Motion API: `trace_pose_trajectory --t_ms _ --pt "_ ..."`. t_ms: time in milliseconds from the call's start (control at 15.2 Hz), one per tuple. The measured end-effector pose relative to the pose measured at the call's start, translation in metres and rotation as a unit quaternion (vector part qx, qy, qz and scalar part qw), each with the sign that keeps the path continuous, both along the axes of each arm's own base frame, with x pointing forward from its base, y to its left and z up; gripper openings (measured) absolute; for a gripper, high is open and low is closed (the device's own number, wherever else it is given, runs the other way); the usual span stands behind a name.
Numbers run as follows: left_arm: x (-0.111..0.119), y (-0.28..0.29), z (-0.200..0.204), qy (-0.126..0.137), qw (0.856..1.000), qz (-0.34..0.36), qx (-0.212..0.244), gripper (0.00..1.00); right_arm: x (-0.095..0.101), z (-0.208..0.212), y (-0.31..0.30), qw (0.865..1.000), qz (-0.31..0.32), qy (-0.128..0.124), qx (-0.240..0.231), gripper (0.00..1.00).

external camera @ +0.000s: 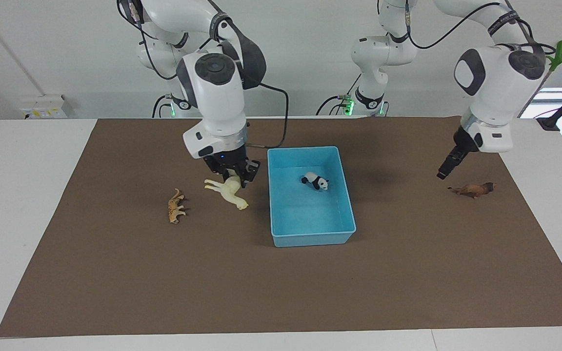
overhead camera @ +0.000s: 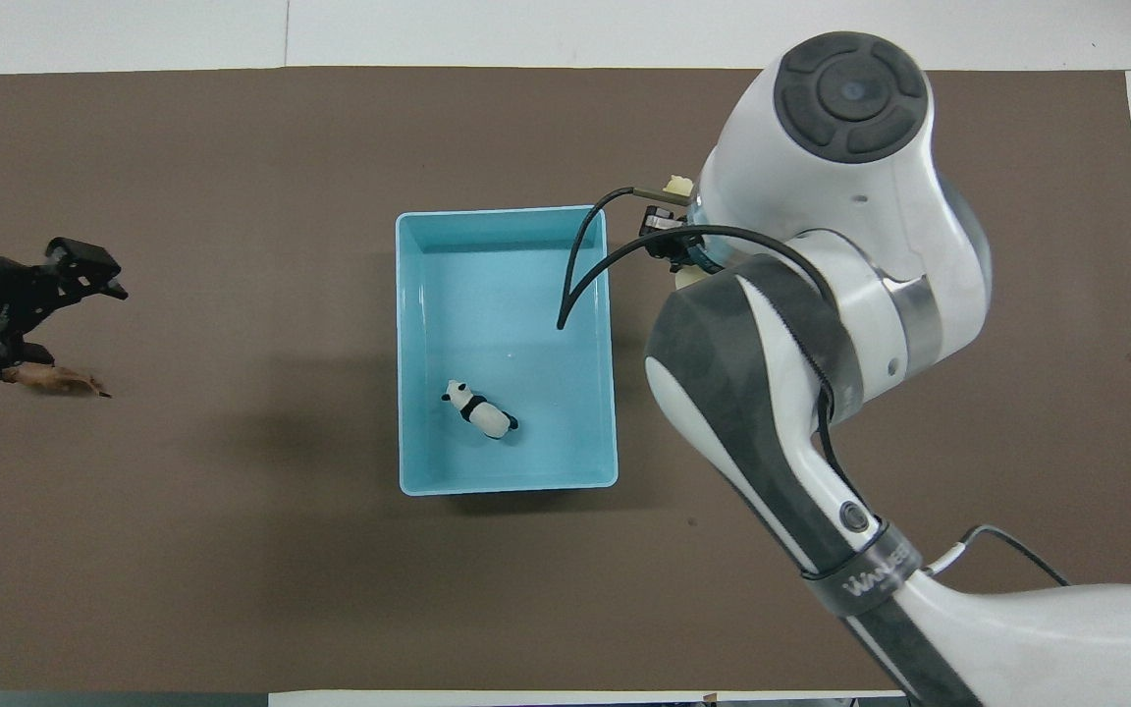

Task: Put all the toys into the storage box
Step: 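Lower the camel into the box while the left gripper grasps the horse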

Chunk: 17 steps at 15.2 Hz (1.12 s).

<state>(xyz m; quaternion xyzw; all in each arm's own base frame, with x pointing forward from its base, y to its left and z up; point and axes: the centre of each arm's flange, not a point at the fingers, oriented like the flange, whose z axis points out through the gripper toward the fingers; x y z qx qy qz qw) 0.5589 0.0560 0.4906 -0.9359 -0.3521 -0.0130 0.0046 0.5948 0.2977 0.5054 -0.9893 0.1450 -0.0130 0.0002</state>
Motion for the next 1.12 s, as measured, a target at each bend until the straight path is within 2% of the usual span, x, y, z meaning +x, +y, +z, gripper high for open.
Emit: trace_pose_trajectory --t_ms 197,329,461,592,724,987,1118 --pt "-0.008 0.061 -0.002 -0.005 0.996 0.093 0.0 1.0 -0.028 -0.012 0.06 1.0 0.021 0.012 0.007 0.47" --pt "-0.01 0.086 -0.009 -0.015 0.984 0.175 0.01 1.0 -0.044 -0.032 0.093 0.999 0.027 0.023 0.002 0.47" --pt "-0.014 0.099 -0.028 -0.014 0.975 0.221 0.024 1.0 -0.043 -0.047 0.105 0.999 0.029 0.024 0.003 0.47" --pt "-0.018 0.112 -0.046 -0.023 0.966 0.255 0.028 1.0 -0.033 -0.056 0.106 1.0 0.025 0.014 0.011 0.47" --pt "-0.019 0.121 -0.063 -0.036 0.964 0.264 0.028 1.0 -0.029 -0.068 0.115 0.999 0.029 0.008 0.017 0.47" --pt "-0.01 0.125 -0.092 -0.05 0.963 0.264 0.027 1.0 -0.037 -0.09 0.137 0.999 0.044 0.012 0.017 0.47" --pt "-0.008 0.132 -0.104 -0.061 0.961 0.269 0.027 1.0 -0.034 -0.096 0.14 0.999 0.044 0.004 0.024 0.47"
